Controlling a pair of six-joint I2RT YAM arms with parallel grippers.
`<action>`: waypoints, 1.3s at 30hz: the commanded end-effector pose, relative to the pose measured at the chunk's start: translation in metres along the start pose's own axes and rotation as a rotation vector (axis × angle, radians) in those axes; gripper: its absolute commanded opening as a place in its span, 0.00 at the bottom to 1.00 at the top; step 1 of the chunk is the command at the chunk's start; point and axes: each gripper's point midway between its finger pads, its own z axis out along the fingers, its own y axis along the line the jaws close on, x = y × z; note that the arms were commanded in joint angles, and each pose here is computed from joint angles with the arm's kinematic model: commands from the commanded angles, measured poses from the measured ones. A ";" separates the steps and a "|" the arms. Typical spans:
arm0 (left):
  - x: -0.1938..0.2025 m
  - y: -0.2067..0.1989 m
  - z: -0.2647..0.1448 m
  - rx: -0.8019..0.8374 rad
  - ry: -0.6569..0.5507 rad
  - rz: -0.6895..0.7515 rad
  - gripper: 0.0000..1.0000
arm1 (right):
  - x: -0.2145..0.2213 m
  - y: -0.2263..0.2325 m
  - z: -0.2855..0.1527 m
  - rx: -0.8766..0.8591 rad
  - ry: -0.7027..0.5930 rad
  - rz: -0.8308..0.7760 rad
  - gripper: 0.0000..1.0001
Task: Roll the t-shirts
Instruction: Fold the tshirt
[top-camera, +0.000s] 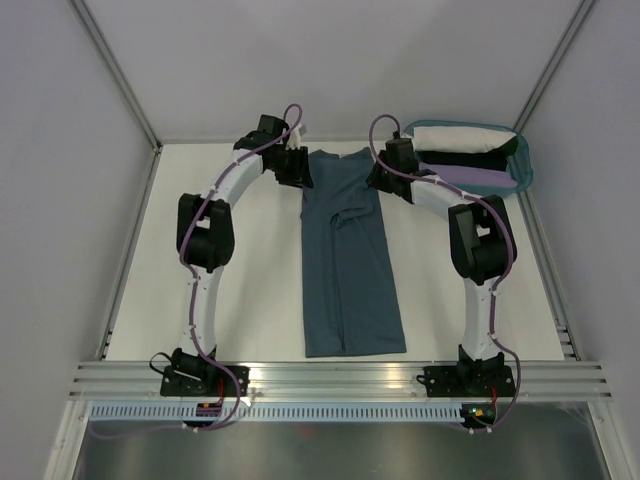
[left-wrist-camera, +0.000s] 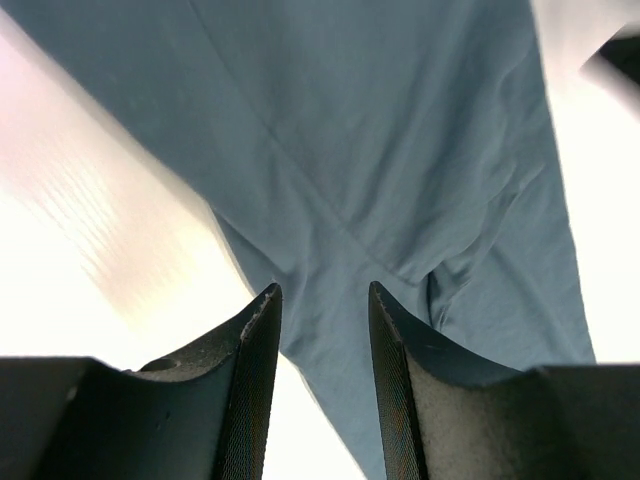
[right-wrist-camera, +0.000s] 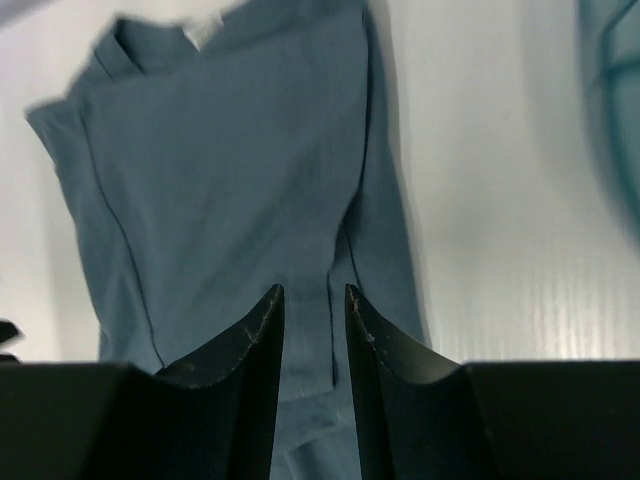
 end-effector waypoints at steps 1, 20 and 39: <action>-0.015 0.006 -0.002 -0.029 -0.035 0.017 0.46 | 0.017 0.009 -0.003 -0.029 0.020 0.004 0.37; 0.031 0.027 0.028 -0.056 0.082 -0.017 0.46 | 0.072 0.012 0.016 -0.019 0.155 -0.026 0.35; 0.041 0.029 0.034 -0.052 0.106 -0.024 0.46 | 0.058 0.013 0.016 0.019 0.125 -0.045 0.00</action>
